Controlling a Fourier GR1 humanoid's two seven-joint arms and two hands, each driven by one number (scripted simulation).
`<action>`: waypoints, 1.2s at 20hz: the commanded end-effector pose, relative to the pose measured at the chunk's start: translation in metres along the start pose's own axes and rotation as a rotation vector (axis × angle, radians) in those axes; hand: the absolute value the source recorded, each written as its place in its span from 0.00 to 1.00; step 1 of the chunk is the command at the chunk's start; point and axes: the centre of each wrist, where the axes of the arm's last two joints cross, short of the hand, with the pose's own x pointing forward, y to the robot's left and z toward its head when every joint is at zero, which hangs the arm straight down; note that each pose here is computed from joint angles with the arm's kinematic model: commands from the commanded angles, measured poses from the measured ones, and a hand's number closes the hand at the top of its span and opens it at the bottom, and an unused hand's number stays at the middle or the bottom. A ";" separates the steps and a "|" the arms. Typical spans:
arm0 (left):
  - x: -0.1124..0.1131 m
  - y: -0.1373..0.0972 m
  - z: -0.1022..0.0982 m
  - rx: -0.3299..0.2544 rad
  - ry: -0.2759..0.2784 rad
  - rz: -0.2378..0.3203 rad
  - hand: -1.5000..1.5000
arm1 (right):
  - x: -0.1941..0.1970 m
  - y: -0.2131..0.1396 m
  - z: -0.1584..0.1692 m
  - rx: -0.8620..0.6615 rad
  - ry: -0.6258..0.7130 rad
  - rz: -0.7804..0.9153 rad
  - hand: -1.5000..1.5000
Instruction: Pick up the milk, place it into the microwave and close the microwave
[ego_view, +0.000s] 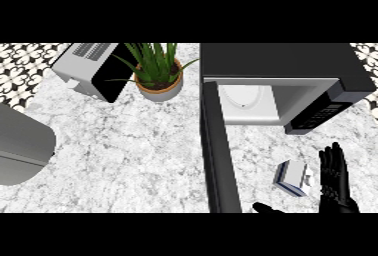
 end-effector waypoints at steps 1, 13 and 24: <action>0.021 -0.001 0.002 -0.020 -0.056 0.056 0.00 | -0.032 -0.015 -0.002 -0.065 0.019 0.009 0.00; 0.024 0.017 0.022 -0.019 -0.046 0.030 0.00 | -0.101 -0.044 0.017 -0.064 0.094 0.041 0.00; -0.004 0.021 0.023 -0.003 -0.039 0.047 0.00 | -0.153 -0.051 0.021 -0.035 0.098 0.049 0.00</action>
